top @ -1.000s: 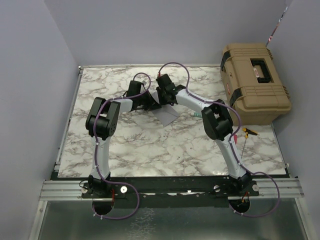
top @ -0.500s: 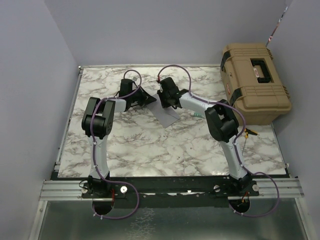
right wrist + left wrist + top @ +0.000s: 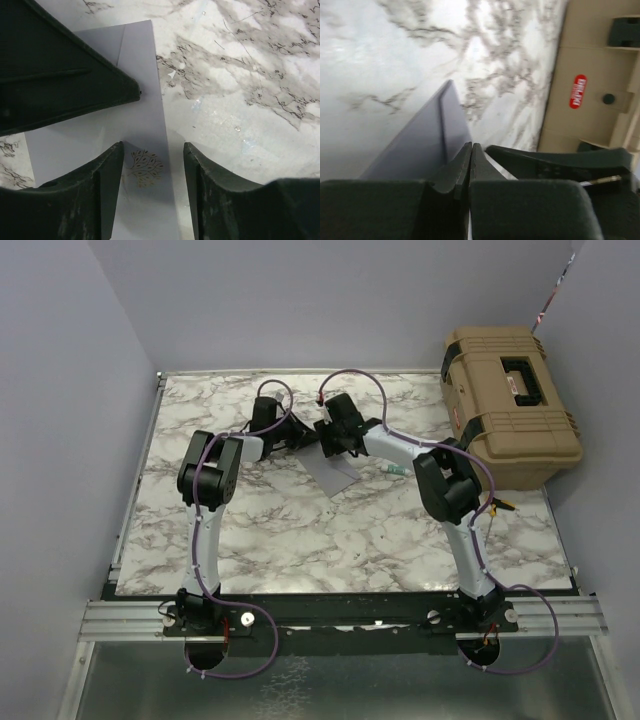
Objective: Place the letter into the envelope and seal it
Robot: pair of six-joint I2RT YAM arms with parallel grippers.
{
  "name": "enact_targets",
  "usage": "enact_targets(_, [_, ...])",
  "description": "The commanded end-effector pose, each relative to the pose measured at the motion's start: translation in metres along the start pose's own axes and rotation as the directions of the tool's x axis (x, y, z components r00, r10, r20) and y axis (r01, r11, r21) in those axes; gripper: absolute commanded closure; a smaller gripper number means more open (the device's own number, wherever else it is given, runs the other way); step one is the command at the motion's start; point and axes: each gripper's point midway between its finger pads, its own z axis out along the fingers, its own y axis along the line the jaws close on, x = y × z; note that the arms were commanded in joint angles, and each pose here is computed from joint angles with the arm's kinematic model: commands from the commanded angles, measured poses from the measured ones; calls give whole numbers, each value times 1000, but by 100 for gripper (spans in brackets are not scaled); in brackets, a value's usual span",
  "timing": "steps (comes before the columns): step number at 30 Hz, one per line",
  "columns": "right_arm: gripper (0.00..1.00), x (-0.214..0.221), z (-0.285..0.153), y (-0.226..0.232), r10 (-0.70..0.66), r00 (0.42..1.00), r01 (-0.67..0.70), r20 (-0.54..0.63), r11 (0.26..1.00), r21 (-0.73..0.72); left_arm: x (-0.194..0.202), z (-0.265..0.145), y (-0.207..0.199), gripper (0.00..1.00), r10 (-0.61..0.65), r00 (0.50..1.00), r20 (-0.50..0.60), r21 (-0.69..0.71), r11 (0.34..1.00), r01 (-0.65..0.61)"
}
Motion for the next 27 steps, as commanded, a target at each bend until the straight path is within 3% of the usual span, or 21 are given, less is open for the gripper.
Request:
enact_targets(1, [45, 86, 2, 8, -47, 967, 36, -249, 998, -52, -1, 1, 47, 100, 17, 1000, 6, -251, 968, -15])
enact_targets(9, [40, 69, -11, 10, -36, 979, 25, -203, 998, -54, 15, -10, 86, 100, -44, 999, -13, -390, 920, 35])
enact_targets(11, [47, 49, -13, 11, 18, 984, -24, -178, 999, -34, 20, -12, 91, 100, -48, 999, -21, -400, 916, 36])
enact_targets(13, [62, 29, -14, 15, 60, 984, -66, -167, 997, -31, 23, -14, 95, 100, -51, 998, -25, -408, 912, 36])
enact_targets(15, [70, 12, -13, 19, 83, 985, -91, -150, 995, -47, 29, -18, 102, 100, -69, 997, -38, -428, 902, 46])
enact_targets(22, [80, 11, 4, 31, 135, 979, -147, -155, 986, -76, 37, -19, 112, 100, -127, 991, -52, -436, 895, 92])
enact_targets(27, [82, 13, 17, 38, 124, 980, -138, -153, 987, -81, 39, -17, 114, 100, -149, 987, -54, -437, 893, 111])
